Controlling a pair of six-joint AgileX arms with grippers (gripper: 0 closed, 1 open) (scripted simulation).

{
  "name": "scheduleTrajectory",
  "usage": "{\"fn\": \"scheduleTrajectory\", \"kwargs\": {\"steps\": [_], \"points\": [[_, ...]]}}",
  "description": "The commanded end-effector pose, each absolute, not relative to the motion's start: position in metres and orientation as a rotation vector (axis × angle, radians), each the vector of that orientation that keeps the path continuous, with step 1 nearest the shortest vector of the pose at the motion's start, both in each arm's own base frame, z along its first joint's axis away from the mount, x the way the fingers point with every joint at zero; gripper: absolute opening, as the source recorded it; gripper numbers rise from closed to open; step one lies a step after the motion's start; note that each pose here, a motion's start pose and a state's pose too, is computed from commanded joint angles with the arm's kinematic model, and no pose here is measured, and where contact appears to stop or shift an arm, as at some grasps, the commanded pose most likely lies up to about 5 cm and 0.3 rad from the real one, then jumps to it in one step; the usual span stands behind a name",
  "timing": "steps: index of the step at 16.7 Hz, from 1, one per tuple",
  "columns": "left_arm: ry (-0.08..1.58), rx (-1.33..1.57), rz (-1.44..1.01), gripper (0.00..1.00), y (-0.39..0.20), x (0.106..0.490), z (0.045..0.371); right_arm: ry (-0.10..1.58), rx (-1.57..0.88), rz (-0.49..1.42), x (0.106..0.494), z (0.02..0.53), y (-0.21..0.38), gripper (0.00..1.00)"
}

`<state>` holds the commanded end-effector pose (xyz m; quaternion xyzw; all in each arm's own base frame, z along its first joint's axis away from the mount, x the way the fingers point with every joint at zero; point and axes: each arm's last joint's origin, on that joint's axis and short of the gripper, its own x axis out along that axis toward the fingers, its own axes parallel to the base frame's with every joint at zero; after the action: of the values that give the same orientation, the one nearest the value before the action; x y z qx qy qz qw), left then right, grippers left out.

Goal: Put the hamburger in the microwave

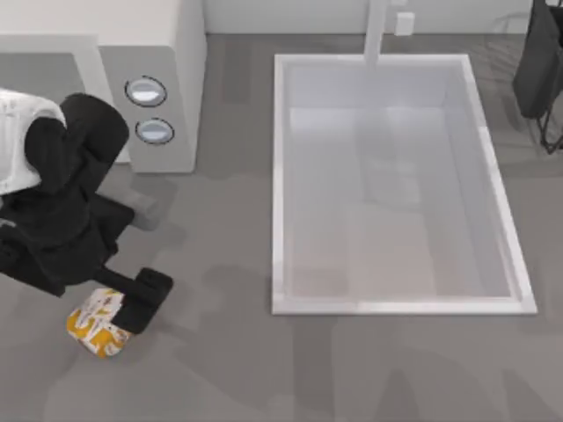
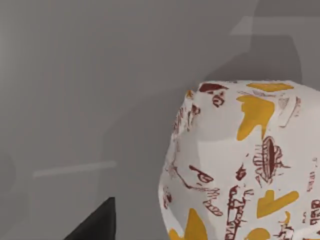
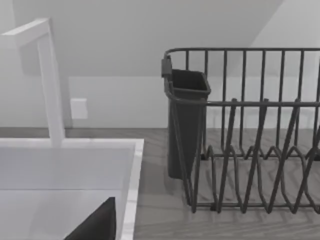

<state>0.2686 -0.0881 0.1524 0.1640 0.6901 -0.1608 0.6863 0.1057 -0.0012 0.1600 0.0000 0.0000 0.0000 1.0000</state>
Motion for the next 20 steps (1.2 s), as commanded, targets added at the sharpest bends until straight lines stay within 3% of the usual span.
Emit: {"fn": "scheduleTrajectory", "kwargs": {"steps": [6, 11, 20], "points": [[1.537, 0.366, -0.360, 1.00, -0.088, 0.269, 0.097, 0.000, 0.000, 0.000, 0.106, 0.160, -0.001, 1.00], [1.542, 0.367, -0.361, 1.00, -0.088, 0.268, 0.091, 0.000, 0.000, 0.000, 0.106, 0.160, -0.001, 1.00], [1.542, 0.367, -0.361, 0.32, -0.088, 0.268, 0.091, 0.000, 0.000, 0.000, 0.106, 0.160, -0.001, 1.00]]}}
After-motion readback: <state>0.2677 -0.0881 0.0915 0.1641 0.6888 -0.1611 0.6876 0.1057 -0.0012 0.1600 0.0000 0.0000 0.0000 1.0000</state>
